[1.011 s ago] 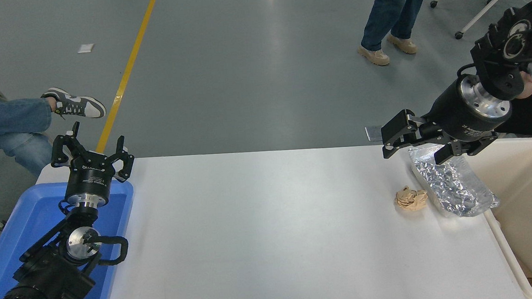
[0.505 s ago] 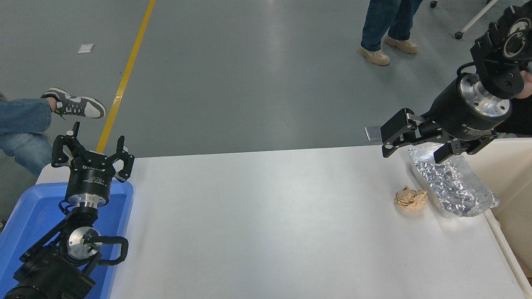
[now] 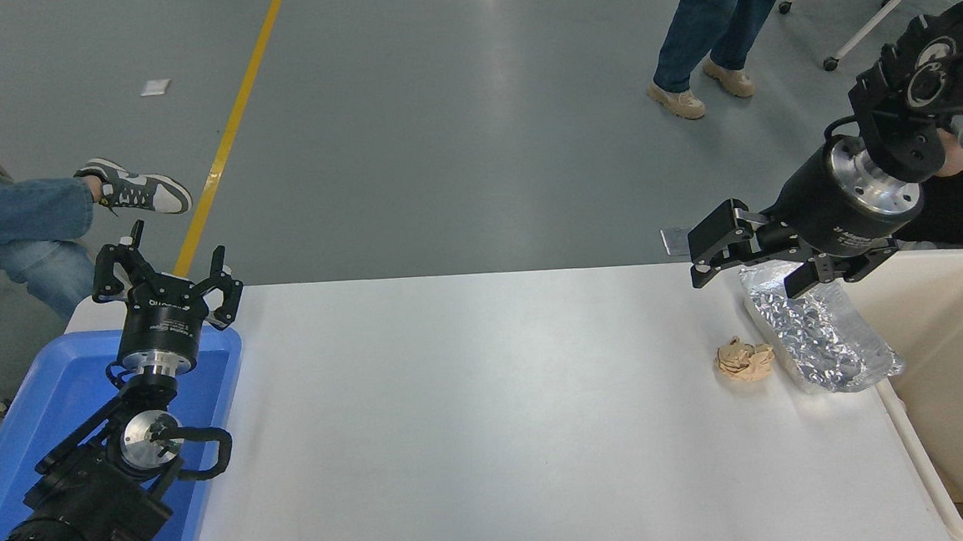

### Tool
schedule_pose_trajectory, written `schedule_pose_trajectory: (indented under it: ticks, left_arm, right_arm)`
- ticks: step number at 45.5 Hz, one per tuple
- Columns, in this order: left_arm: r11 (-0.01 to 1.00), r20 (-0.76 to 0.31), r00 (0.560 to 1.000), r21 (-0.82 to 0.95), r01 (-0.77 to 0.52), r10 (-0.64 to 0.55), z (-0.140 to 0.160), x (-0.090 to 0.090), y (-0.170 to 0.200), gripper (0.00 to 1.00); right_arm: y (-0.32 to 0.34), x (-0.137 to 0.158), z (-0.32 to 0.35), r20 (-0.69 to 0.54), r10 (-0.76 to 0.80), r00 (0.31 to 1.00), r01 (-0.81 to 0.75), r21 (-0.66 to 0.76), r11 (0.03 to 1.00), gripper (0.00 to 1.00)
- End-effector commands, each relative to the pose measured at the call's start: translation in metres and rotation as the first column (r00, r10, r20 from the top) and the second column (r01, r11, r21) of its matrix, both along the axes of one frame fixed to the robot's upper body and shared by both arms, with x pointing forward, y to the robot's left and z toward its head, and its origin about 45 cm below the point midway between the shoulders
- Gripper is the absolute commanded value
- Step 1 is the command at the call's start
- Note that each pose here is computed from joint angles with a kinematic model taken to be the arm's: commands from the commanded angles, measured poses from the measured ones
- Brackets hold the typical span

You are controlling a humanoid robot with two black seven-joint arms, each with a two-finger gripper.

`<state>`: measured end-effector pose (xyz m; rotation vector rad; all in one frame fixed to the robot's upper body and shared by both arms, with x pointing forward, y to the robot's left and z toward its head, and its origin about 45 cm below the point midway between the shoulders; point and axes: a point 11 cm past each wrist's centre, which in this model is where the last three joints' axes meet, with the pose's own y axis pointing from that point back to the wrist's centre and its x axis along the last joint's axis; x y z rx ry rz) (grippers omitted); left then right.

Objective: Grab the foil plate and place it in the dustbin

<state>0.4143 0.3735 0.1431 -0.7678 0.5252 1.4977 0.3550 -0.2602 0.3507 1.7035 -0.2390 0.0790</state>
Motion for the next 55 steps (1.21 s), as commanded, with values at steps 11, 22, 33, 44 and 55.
schedule_pose_trajectory:
  ticks: [11, 22, 33, 44, 55]
  left_arm:
    - [1.000, -0.001, 1.000, 0.001, -0.001, 0.001, 0.000, 0.000, 0.000, 0.99]
    - [1.000, 0.000, 1.000, 0.000, 0.000, 0.000, 0.000, 0.000, 0.000, 0.99]
    - [1.000, 0.000, 1.000, 0.000, 0.000, 0.000, 0.000, 0.000, 0.000, 0.99]
    - [1.000, 0.000, 1.000, 0.000, 0.000, 0.000, 0.000, 0.000, 0.000, 0.99]
    - [1.000, 0.000, 1.000, 0.000, 0.000, 0.000, 0.000, 0.000, 0.000, 0.99]
  right_arm:
    - [-0.002, 0.001, -0.007, -0.013, -0.008, 1.000, 0.008, 0.001, 1.000, 1.00]
    - [-0.013, 0.002, -0.007, -0.006, -0.037, 0.999, 0.037, 0.008, 0.999, 1.00]
    - [-0.017, 0.009, -0.002, 0.020, -0.049, 0.999, 0.049, 0.005, 0.999, 1.00]
    - [-0.022, 0.008, -0.005, 0.012, -0.058, 0.998, 0.058, -0.006, 0.998, 1.00]
    - [-0.033, 0.010, -0.022, 0.000, -0.088, 0.996, 0.088, -0.015, 0.996, 1.00]
